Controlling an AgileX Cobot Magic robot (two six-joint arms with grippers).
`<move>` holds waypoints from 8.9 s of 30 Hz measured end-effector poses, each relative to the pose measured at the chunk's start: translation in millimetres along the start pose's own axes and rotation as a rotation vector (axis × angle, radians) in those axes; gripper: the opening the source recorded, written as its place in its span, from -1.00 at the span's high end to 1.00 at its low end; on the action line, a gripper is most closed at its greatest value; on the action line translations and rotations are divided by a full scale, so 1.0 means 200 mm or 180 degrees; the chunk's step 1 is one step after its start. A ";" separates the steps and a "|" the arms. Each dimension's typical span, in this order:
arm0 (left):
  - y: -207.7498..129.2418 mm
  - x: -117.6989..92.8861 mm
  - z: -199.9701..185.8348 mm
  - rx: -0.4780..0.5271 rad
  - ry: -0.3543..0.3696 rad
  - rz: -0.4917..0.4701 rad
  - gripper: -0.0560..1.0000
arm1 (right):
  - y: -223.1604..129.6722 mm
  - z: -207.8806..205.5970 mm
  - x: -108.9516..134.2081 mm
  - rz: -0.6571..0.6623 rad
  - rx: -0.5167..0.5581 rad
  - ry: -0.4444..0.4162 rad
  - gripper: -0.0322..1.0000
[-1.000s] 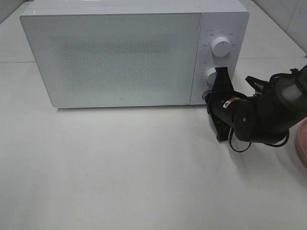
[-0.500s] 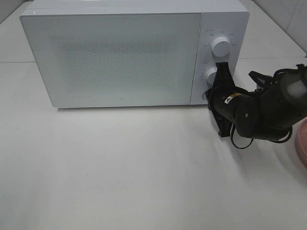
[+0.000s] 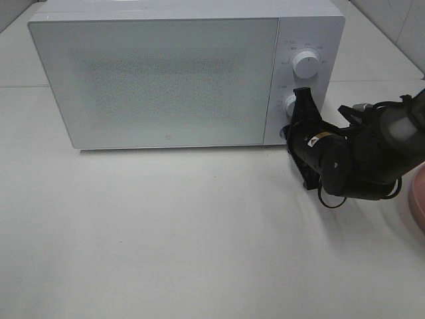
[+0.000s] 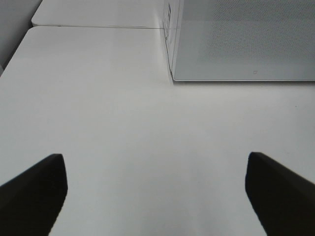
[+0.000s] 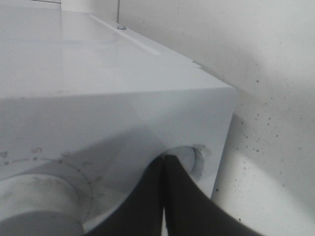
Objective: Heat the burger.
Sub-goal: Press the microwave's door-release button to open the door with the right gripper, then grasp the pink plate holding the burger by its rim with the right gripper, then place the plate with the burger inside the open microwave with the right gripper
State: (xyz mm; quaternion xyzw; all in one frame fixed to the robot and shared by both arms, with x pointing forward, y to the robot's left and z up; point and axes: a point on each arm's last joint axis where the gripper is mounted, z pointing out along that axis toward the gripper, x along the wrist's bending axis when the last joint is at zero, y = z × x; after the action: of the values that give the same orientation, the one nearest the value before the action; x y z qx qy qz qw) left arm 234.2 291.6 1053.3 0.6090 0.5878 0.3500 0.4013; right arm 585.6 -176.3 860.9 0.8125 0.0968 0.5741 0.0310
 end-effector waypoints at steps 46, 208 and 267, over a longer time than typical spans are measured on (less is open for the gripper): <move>0.00 0.00 0.00 0.0000 -0.0005 -0.0003 -0.81 | -0.04 -0.08 0.11 -0.0277 0.0192 -0.0472 0.94; 0.00 0.00 0.00 -0.0001 -0.0008 -0.0005 -0.81 | 0.62 -0.45 -0.03 -0.4349 0.2479 -0.2800 0.93; 0.00 0.00 0.00 -0.0001 -0.0008 -0.0005 -0.81 | 0.31 -0.79 0.29 -0.5362 0.2430 -0.2841 0.91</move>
State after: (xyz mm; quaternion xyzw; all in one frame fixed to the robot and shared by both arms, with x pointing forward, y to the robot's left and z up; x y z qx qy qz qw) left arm 234.2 291.4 1053.3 0.6090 0.5877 0.3490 0.4024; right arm 462.9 -236.4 978.1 0.5759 0.7914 -0.0575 0.1965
